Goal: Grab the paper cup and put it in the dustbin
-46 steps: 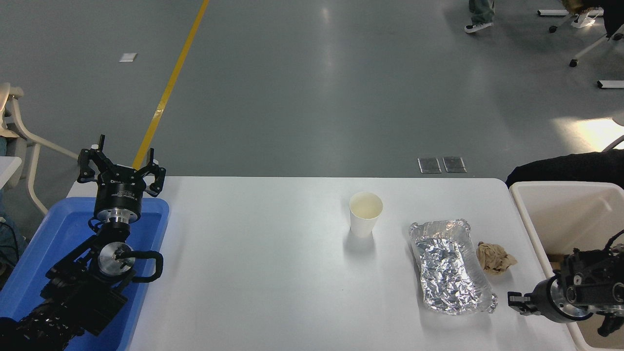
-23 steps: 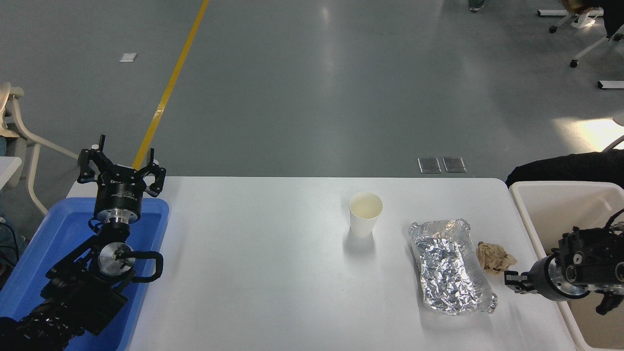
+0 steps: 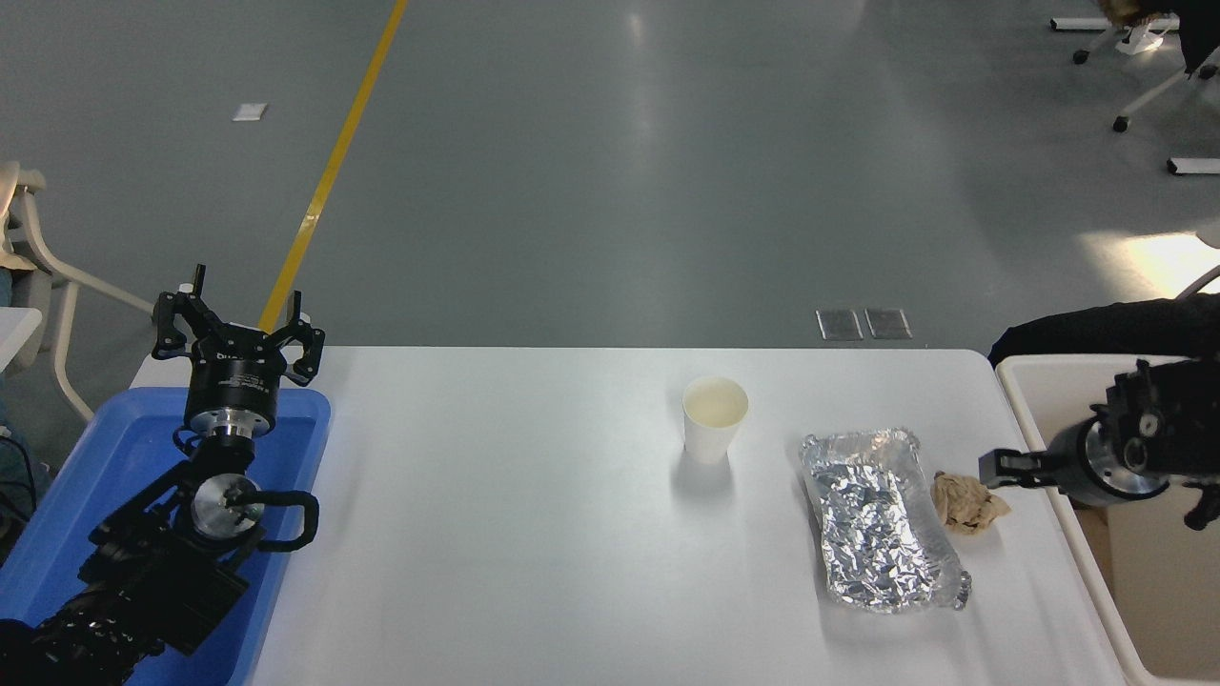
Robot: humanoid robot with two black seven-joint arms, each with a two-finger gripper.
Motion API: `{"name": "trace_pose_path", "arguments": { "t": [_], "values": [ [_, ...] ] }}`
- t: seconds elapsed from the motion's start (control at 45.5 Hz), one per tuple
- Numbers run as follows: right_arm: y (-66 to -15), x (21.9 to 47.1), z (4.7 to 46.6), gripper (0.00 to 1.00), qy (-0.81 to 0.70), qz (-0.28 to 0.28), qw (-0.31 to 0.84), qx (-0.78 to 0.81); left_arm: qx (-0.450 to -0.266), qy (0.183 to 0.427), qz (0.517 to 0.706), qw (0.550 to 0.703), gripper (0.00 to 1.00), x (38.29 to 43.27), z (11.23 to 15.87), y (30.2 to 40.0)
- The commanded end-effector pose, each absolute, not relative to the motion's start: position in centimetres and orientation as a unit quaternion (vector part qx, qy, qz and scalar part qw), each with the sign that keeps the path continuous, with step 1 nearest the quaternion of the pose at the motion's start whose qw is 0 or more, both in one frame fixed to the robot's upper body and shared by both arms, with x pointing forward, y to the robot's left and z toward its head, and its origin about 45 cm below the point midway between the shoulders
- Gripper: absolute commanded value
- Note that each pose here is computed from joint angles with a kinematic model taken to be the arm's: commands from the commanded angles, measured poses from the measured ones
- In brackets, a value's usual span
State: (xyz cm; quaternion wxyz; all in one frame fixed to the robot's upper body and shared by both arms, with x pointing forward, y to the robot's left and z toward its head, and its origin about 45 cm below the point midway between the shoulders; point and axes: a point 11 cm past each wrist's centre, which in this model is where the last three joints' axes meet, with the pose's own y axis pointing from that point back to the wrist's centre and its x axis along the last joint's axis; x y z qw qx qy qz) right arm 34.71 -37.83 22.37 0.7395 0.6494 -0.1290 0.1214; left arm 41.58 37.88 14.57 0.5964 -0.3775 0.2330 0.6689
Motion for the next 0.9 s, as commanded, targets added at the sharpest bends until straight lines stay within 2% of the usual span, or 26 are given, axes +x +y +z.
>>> {"name": "trace_pose_path", "arguments": {
  "t": [0.0, 0.264, 0.33, 0.527, 0.879],
  "values": [
    [-32.9, 33.8, 30.3, 1.00, -0.054, 0.136, 0.737, 0.659, -0.378, 0.233, 0.669, 0.596, 0.99, 41.59, 14.55, 37.84],
    [-26.2, 31.6, 37.1, 1.00, 0.024, 0.074, 0.693, 0.717, -0.378, 0.233, 0.669, 0.596, 0.99, 41.58, 14.58, 37.93],
    [-24.3, 31.9, 38.3, 1.00, 0.020, 0.094, 0.675, 0.731, -0.378, 0.233, 0.669, 0.596, 0.99, 41.59, 14.55, 37.85],
    [-21.8, 32.2, 39.1, 1.00, 0.026, 0.110, 0.668, 0.736, -0.378, 0.233, 0.669, 0.596, 0.99, 41.59, 14.55, 37.85],
    [-22.2, 32.4, 39.6, 1.00, 0.015, 0.110, 0.669, 0.735, -0.378, 0.233, 0.669, 0.596, 0.99, 41.58, 14.58, 37.93]
  ]
}}
